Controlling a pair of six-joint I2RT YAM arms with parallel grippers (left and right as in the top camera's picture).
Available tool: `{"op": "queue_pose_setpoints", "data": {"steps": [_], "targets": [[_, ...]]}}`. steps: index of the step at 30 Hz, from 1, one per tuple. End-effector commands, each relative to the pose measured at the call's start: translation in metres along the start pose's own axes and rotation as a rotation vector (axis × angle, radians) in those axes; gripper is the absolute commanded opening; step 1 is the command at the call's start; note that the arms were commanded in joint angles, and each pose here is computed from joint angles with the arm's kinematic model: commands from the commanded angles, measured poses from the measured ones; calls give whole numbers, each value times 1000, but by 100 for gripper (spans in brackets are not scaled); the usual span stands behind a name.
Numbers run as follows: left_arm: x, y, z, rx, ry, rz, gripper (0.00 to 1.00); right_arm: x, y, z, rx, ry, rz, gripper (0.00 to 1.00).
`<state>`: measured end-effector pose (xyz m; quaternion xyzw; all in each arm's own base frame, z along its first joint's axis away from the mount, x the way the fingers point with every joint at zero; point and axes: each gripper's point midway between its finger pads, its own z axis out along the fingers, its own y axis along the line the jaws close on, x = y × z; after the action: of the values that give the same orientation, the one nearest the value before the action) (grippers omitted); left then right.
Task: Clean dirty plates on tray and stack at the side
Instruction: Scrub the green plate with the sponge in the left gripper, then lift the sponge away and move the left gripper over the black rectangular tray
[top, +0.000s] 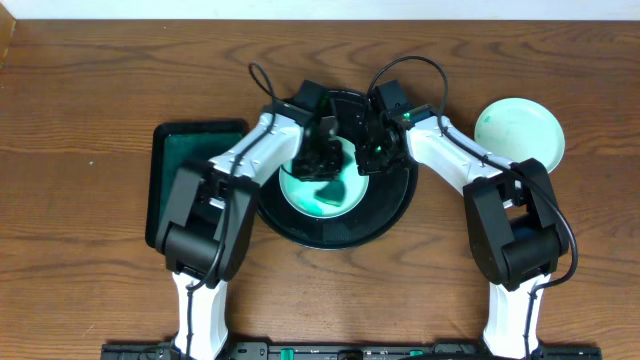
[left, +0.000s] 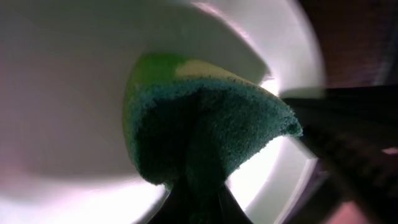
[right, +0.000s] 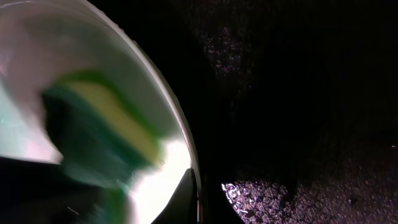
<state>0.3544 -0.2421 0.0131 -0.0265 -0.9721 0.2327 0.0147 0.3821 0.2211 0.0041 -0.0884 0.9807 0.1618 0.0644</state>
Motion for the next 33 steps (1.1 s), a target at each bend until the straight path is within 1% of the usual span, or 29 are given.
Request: {"op": "queue_pose_setpoints", "data": {"steps": [1,4,8,12,16,18,20,23,25,29,33], "targets": [[19,-11,26,99,103,-71,7,14,-20,16,66,55,18,1],[6,-2,20,111,65,-110,7,15,-20,16,67,60,19,1],[-19,20,1,101,-9,-157,7,16,-21,16,69,66,20,1],[-45,41,-33,94,-109,-219,7,17,-21,16,69,67,21,1],[-59,49,-71,113,-197,-240,7,17,-21,16,70,68,21,1],[-58,46,-89,118,-223,-240,7,16,-21,16,70,67,18,1],[-53,45,-107,89,-248,-241,7,16,-21,16,70,64,12,1],[-40,60,-130,-41,-288,-291,7,14,-20,15,67,56,4,1],[-26,75,-149,-153,-308,-319,7,12,-18,11,64,46,-11,1],[-4,102,-171,-287,-300,-377,7,1,-12,-8,63,-9,-68,1],[12,126,-177,-326,-249,-450,7,-16,-8,-46,127,-121,-120,1]]}}
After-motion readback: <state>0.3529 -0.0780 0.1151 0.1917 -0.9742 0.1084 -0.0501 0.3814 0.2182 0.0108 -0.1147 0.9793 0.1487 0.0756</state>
